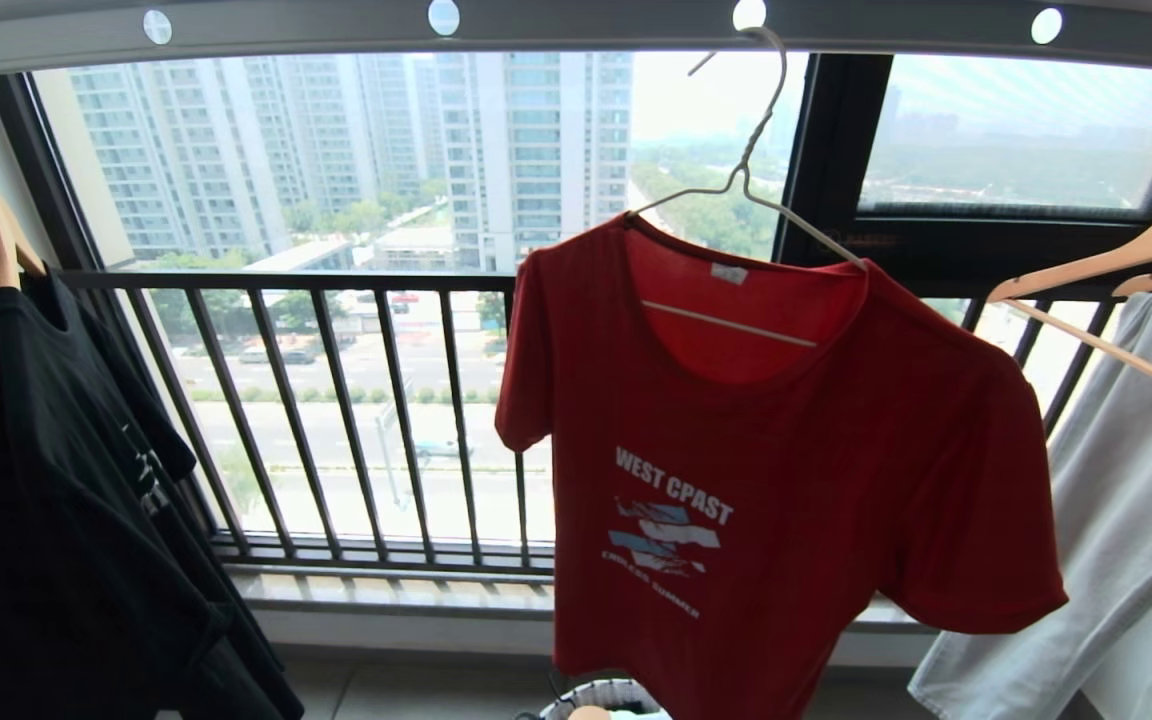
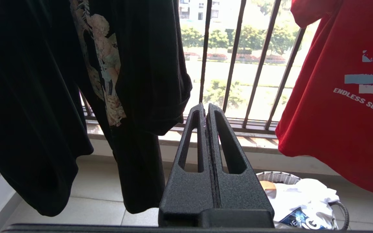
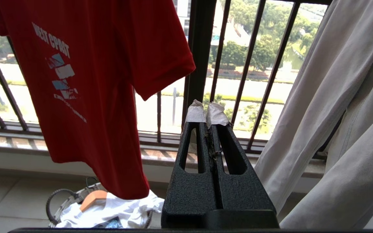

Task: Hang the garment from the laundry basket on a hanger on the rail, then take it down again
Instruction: Take the clothes off the clothes rack

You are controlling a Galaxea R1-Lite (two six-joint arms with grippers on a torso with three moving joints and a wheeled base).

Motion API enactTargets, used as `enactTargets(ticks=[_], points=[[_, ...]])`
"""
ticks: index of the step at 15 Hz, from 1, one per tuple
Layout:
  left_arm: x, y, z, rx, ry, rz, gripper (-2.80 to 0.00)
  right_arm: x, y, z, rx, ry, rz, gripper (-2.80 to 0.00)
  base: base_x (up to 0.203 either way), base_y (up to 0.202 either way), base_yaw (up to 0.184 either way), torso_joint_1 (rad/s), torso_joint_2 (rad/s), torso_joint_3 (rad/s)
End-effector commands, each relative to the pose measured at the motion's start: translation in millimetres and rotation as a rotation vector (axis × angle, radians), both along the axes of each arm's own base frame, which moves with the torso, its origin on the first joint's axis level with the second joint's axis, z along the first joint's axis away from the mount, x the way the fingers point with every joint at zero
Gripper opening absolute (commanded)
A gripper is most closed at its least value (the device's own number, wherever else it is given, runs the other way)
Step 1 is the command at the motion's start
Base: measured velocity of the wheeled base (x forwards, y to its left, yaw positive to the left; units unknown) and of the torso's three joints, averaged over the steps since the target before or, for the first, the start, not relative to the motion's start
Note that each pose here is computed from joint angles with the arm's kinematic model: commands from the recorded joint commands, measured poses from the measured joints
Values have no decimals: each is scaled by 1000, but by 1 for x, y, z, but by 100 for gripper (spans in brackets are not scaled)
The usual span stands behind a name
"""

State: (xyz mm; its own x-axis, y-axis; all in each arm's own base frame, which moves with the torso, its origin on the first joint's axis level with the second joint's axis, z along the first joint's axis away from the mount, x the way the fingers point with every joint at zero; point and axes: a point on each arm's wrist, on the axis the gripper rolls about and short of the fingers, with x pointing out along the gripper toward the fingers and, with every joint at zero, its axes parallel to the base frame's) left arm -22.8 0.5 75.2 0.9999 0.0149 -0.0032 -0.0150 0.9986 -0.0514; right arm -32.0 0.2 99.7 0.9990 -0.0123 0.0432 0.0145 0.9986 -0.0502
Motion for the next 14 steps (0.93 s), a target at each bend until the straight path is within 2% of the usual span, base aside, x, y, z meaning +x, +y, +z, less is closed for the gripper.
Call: enactTargets(ticks=[1, 4, 6, 9, 11, 14], points=[[0, 0, 0, -1, 1, 0, -280, -7, 0, 28, -1, -18, -3, -280, 0, 0, 0, 0, 0, 0], [0, 0, 0, -1, 1, 0, -280, -4, 0, 57, -8, -4, 0, -280, 0, 0, 0, 0, 0, 0], [0, 0, 0, -1, 1, 0, -280, 7, 0, 79, -8, 42, 14, -280, 0, 0, 0, 0, 0, 0], [0, 0, 0, -1, 1, 0, -280, 32, 1, 133, -8, 86, 66, -280, 0, 0, 0, 0, 0, 0], [0, 0, 0, -1, 1, 0, -280, 54, 2, 163, -3, 158, 100, -280, 0, 0, 0, 0, 0, 0], [0, 0, 0, -1, 1, -1, -280, 90, 2, 192, 9, 252, 138, -280, 0, 0, 0, 0, 0, 0]])
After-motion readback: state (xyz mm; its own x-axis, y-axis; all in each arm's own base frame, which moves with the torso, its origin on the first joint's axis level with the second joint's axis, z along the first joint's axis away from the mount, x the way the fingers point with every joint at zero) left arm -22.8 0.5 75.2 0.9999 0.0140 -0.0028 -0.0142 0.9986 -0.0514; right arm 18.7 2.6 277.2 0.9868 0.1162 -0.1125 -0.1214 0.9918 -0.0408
